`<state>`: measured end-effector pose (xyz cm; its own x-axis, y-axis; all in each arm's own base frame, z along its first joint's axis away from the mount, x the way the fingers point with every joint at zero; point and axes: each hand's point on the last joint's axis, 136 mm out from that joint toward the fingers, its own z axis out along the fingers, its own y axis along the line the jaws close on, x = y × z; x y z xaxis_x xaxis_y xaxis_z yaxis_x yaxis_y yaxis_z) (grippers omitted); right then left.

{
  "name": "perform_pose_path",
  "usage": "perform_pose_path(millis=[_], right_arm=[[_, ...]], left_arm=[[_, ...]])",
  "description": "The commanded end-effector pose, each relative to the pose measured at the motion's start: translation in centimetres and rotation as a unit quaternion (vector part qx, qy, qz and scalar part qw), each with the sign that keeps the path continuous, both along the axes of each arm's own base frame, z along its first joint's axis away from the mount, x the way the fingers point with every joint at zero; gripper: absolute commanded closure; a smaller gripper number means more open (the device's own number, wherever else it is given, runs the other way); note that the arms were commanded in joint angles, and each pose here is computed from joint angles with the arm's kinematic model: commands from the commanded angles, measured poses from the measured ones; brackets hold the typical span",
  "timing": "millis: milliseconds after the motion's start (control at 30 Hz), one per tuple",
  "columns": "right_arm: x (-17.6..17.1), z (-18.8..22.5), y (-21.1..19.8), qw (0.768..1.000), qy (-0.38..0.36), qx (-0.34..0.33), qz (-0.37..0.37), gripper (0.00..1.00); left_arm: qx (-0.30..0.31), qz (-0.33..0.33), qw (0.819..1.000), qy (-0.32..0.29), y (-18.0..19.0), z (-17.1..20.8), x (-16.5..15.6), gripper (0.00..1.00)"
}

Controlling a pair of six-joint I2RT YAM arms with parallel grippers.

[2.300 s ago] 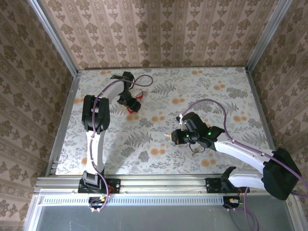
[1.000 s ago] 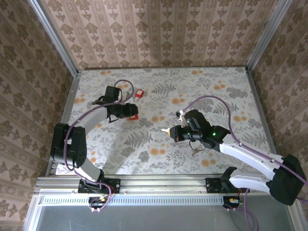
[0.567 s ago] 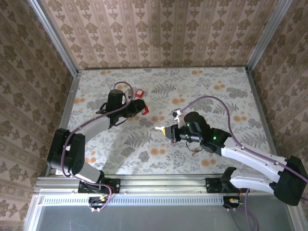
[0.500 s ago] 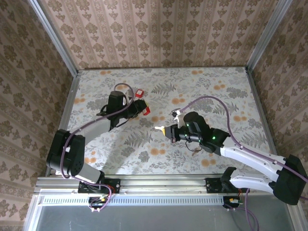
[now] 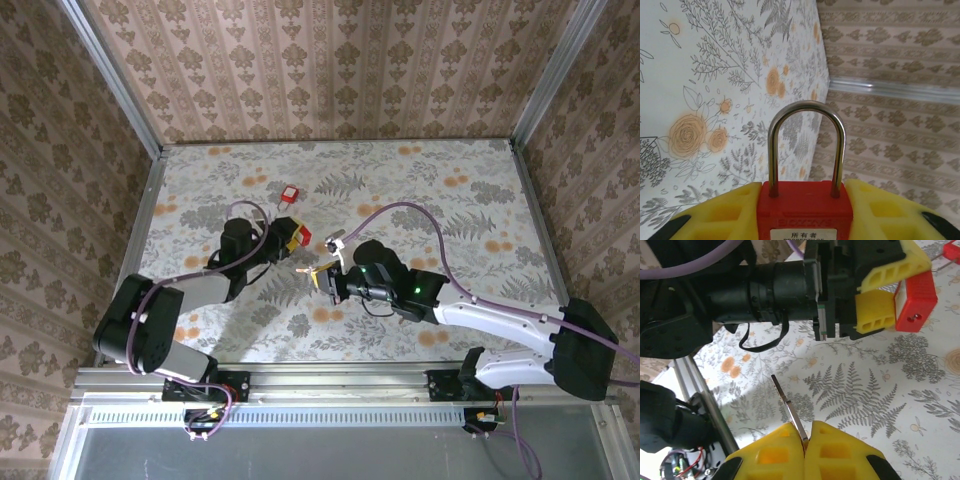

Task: Unlock with the key

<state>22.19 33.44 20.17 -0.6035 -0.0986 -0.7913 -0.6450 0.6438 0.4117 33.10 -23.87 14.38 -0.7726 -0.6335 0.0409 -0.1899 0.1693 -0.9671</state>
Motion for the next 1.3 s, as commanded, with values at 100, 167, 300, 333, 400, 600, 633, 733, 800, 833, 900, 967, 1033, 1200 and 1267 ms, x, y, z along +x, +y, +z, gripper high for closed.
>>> perform_pose_path(millis=[100,167,300,333,400,600,633,733,800,833,900,967,1033,1200,1267], right_arm=[[2.0,1.4,-0.3,0.997,-0.063,0.024,-0.048,1.00],[2.5,1.1,-0.9,0.995,-0.076,0.014,-0.067,1.00],[3.8,0.6,-2.1,0.989,-0.106,-0.006,-0.105,1.00],[4.2,0.5,-2.3,0.987,-0.111,-0.012,-0.112,1.00],[4.9,0.3,-2.8,0.984,-0.118,-0.017,-0.135,1.00],[6.7,-0.3,-2.8,0.981,-0.120,-0.019,-0.150,1.00],[7.0,-0.5,-2.8,0.981,-0.118,-0.017,-0.153,1.00],[7.8,-1.0,-2.6,0.980,-0.115,-0.011,-0.161,1.00],[8.2,-1.8,-2.1,0.981,-0.108,-0.016,-0.159,1.00],[8.3,-1.9,-1.8,0.982,-0.107,-0.014,-0.156,1.00],[8.4,-1.9,-1.4,0.983,-0.105,-0.009,-0.150,1.00],[8.5,-2.1,-1.1,0.984,-0.103,-0.009,-0.148,1.00],[8.5,-2.3,-1.1,0.983,-0.102,-0.009,-0.149,1.00],[8.6,-2.3,-1.3,0.982,-0.105,-0.006,-0.156,1.00],[8.8,-2.4,-1.4,0.982,-0.104,-0.009,-0.156,1.00]], left_arm=[[-0.097,0.033,0.994,-0.038,0.1,3.9,1.1,1.00],[-0.111,0.024,0.993,-0.033,-0.7,4.1,0.4,1.00],[-0.122,0.033,0.992,-0.026,-0.8,4.1,-0.2,1.00],[-0.126,0.036,0.991,-0.027,-0.7,4.3,-0.3,1.00],[-0.134,0.039,0.990,-0.026,-0.7,4.4,-0.5,1.00],[-0.126,0.052,0.990,-0.018,0.0,3.5,-1.1,1.00],[-0.127,0.057,0.990,-0.019,0.1,3.5,-1.2,1.00],[-0.122,0.060,0.990,-0.021,0.3,3.6,-1.4,1.00],[-0.122,0.059,0.990,-0.024,0.3,3.7,-1.5,1.00],[-0.122,0.059,0.990,-0.025,0.3,3.7,-1.6,1.00],[-0.121,0.061,0.991,-0.024,0.4,3.6,-1.7,1.00],[-0.119,0.061,0.991,-0.022,0.4,3.3,-1.8,1.00],[-0.120,0.061,0.991,-0.023,0.5,3.3,-1.9,1.00],[-0.112,0.065,0.991,-0.016,0.7,2.6,-2.3,1.00],[-0.110,0.066,0.992,-0.015,0.8,2.4,-2.4,1.00]])
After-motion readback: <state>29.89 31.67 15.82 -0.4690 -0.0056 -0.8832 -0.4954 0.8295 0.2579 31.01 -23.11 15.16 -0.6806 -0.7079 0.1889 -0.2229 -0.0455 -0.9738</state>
